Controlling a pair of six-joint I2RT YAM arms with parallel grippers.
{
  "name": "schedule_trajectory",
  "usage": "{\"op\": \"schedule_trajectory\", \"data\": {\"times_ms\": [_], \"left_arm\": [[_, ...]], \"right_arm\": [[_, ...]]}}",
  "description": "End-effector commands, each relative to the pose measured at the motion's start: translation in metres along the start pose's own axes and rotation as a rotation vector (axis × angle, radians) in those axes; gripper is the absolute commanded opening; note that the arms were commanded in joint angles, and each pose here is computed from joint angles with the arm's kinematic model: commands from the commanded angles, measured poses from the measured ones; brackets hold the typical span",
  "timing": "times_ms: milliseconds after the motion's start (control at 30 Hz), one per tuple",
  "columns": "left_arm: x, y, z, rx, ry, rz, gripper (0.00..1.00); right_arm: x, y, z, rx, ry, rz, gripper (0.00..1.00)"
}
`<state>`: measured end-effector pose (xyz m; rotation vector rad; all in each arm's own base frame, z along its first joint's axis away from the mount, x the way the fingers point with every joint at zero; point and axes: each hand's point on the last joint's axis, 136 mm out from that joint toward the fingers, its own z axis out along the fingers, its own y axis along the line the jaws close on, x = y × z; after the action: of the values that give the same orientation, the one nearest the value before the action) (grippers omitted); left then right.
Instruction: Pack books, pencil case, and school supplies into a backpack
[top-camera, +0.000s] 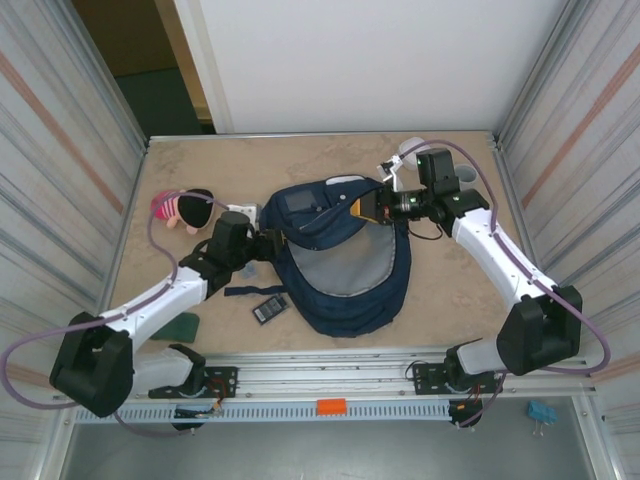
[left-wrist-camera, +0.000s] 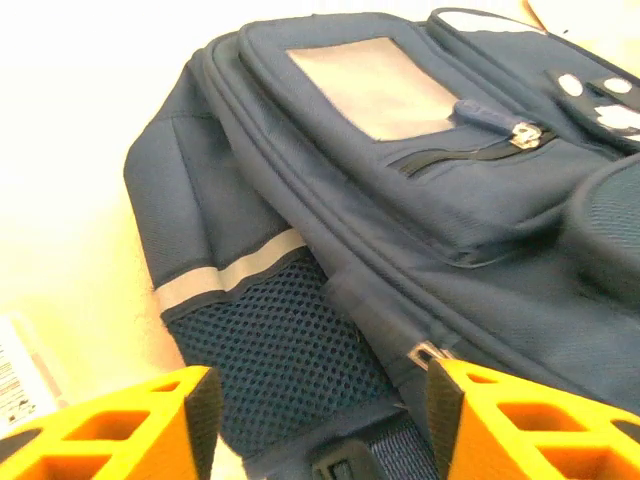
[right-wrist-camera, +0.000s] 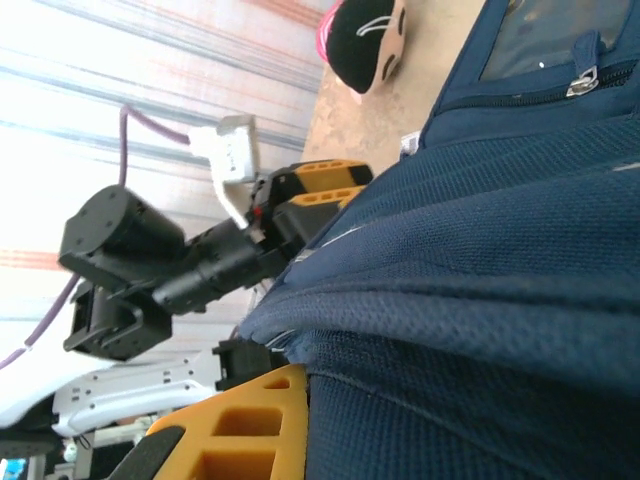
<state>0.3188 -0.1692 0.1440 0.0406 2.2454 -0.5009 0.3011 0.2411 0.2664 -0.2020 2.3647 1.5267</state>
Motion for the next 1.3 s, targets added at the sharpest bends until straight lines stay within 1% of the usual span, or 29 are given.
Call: {"op": "schedule_trajectory", "data": {"times_ms": [0,133,267,433,467,567,667,767,900,1167,1267], "left_arm": [[-0.008,-0.002,-0.027,0.004,-0.016,-0.119,0.66],[0.005,0.018,-0.046,-0.077,-0.018,-0.203,0.69],[0.019,0.032,-0.057,-0.145,0.024,-0.227,0.7],[0.039,0.058,-0.059,-0.281,0.076,-0.278,0.7],[0.043,0.067,-0.058,-0.313,0.088,-0.298,0.72],[0.055,0.092,-0.049,-0.394,0.134,-0.359,0.72],[0.059,0.105,-0.037,-0.433,0.17,-0.356,0.72],[0.062,0.111,-0.02,-0.468,0.224,-0.314,0.71],[0.064,0.113,0.002,-0.485,0.299,-0.29,0.72],[0.072,0.12,0.03,-0.513,0.341,-0.276,0.73],[0.077,0.122,0.037,-0.518,0.359,-0.273,0.71]], "right_arm": [[-0.03,0.011,0.0,-0.026,-0.13,-0.068,0.0],[-0.033,-0.012,0.015,0.086,-0.191,-0.072,0.01],[-0.033,-0.028,0.03,0.089,-0.224,-0.025,0.02],[-0.025,-0.04,0.041,0.084,-0.202,0.026,0.03],[-0.024,-0.038,0.042,0.078,-0.198,0.026,0.03],[-0.021,-0.033,0.042,0.07,-0.191,0.02,0.04],[-0.02,-0.027,0.04,0.068,-0.194,0.008,0.05],[-0.02,-0.024,0.041,0.066,-0.186,0.002,0.05],[-0.018,-0.019,0.045,0.057,-0.173,-0.003,0.06],[-0.014,-0.016,0.051,0.05,-0.151,-0.005,0.06],[-0.013,-0.014,0.053,0.043,-0.142,-0.008,0.06]]}}
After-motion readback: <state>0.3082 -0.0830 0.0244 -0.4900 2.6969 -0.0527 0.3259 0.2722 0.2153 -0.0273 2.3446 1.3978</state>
